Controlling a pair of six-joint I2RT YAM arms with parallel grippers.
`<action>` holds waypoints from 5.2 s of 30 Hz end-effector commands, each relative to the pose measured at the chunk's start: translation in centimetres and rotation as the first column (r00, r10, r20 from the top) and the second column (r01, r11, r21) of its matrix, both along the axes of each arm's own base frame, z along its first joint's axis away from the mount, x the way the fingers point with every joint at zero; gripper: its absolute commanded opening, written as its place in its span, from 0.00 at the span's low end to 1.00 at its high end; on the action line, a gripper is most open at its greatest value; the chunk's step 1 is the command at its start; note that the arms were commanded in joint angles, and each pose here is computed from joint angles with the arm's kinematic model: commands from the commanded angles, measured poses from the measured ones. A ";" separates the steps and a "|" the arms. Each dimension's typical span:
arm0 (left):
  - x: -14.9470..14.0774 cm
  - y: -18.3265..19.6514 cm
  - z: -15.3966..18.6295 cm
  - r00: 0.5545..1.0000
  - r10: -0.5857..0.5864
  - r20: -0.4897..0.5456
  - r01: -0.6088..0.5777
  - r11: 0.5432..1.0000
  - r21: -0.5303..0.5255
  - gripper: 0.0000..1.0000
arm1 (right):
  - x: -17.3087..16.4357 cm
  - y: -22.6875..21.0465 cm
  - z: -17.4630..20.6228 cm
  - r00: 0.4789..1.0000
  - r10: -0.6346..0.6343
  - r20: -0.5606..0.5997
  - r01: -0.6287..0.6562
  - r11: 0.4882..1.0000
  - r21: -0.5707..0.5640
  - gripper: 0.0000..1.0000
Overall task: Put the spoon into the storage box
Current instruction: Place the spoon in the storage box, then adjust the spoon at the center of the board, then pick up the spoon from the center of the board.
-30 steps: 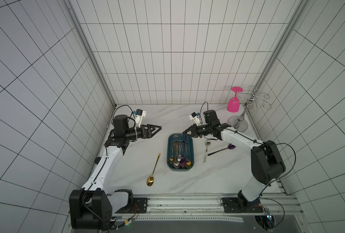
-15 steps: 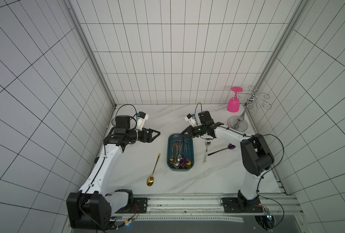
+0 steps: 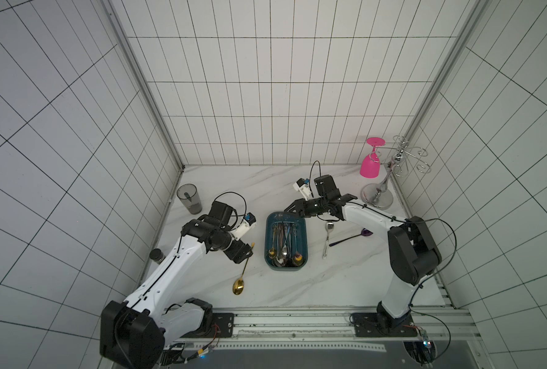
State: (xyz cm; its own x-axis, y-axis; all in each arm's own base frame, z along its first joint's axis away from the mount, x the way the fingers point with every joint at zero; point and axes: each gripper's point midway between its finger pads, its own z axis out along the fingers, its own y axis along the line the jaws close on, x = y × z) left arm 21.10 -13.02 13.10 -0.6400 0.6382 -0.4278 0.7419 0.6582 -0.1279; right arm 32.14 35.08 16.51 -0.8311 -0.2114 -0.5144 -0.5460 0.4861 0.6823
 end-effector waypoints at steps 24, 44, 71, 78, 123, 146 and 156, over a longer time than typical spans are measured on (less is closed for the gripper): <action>-2.4 -0.5 -10.0 0.985 -0.095 -0.142 0.129 0.958 0.255 0.71 | -1.5 -15.9 8.4 0.836 -0.412 0.364 0.494 0.853 -0.168 0.80; -2.4 2.4 -13.1 0.982 -0.140 -0.124 0.180 0.886 0.427 0.40 | -2.8 -18.9 10.7 0.784 -0.437 0.442 0.552 0.815 -0.174 0.99; -1.0 5.6 -10.2 0.995 -0.017 -0.097 0.063 0.869 0.491 0.34 | -2.5 -19.4 11.5 0.780 -0.452 0.433 0.563 0.808 -0.170 0.99; -1.9 8.4 -11.5 0.996 -0.015 -0.088 0.062 0.825 0.561 0.41 | -2.5 -19.3 11.5 0.783 -0.451 0.428 0.560 0.811 -0.170 0.99; 9.7 -8.3 14.8 0.974 0.052 0.218 0.045 0.907 -0.419 0.00 | -4.3 -15.4 14.6 0.857 -0.378 0.350 0.393 0.919 0.031 1.00; 3.0 -13.5 15.5 0.951 -0.266 -0.157 -0.010 0.483 -0.876 0.00 | -4.0 -4.8 16.7 0.989 -0.083 0.119 0.028 0.915 0.402 0.83; 2.3 -14.0 15.0 0.948 -0.280 -0.148 0.007 0.487 -0.873 0.00 | -5.1 0.2 17.2 0.993 0.067 0.093 -0.102 0.885 0.453 0.68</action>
State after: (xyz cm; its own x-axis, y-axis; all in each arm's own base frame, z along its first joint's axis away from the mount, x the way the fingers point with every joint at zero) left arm 23.95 -26.95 27.44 -0.7740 0.1339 -0.6188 0.6277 0.0349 -0.7776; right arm 27.77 34.03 29.50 -0.8306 -0.0082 -0.5569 -0.5486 0.1845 0.8155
